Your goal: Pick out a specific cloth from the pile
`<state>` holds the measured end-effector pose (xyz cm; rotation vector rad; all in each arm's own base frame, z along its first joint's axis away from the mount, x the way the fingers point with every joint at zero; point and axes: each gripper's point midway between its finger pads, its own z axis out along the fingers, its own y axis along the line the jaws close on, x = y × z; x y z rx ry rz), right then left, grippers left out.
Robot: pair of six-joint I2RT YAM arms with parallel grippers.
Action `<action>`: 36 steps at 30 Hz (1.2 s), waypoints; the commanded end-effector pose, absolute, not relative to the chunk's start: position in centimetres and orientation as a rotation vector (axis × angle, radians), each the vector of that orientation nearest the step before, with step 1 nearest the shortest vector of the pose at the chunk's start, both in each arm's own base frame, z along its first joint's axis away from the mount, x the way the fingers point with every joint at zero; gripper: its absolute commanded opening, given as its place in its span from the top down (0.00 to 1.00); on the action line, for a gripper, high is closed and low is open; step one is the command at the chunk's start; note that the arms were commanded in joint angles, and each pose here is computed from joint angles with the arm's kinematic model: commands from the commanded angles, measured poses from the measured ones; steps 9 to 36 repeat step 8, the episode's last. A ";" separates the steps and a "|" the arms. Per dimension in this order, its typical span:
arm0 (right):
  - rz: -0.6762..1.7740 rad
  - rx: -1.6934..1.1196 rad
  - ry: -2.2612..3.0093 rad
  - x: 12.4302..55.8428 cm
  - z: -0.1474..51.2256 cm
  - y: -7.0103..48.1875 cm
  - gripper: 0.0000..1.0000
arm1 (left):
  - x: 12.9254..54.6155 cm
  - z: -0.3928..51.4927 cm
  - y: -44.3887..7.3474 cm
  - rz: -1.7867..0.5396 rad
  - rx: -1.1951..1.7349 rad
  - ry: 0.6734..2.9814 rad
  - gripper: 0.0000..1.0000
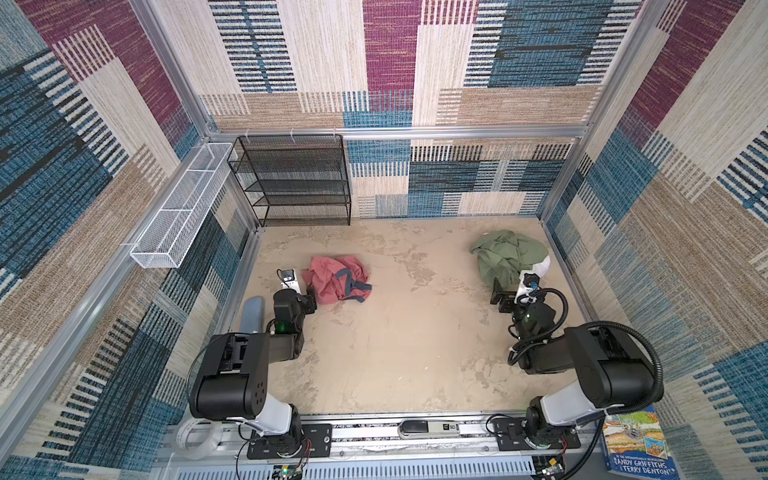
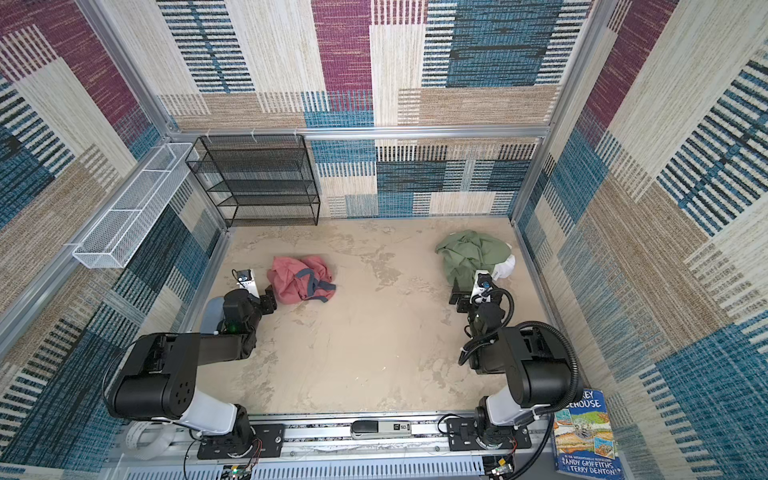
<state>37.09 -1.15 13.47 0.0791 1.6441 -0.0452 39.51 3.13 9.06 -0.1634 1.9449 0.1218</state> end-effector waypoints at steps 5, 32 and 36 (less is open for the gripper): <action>-0.030 0.078 1.606 37.3 14.5 -1.0 0.00 | 39.8 9.5 3.0 0.124 -0.141 1.931 0.28; -0.030 0.079 1.603 37.2 14.5 -1.0 0.00 | 39.8 9.5 3.0 0.124 -0.141 1.930 0.28; -0.030 0.079 1.603 37.2 14.5 -1.0 0.00 | 39.8 9.5 3.0 0.124 -0.141 1.930 0.28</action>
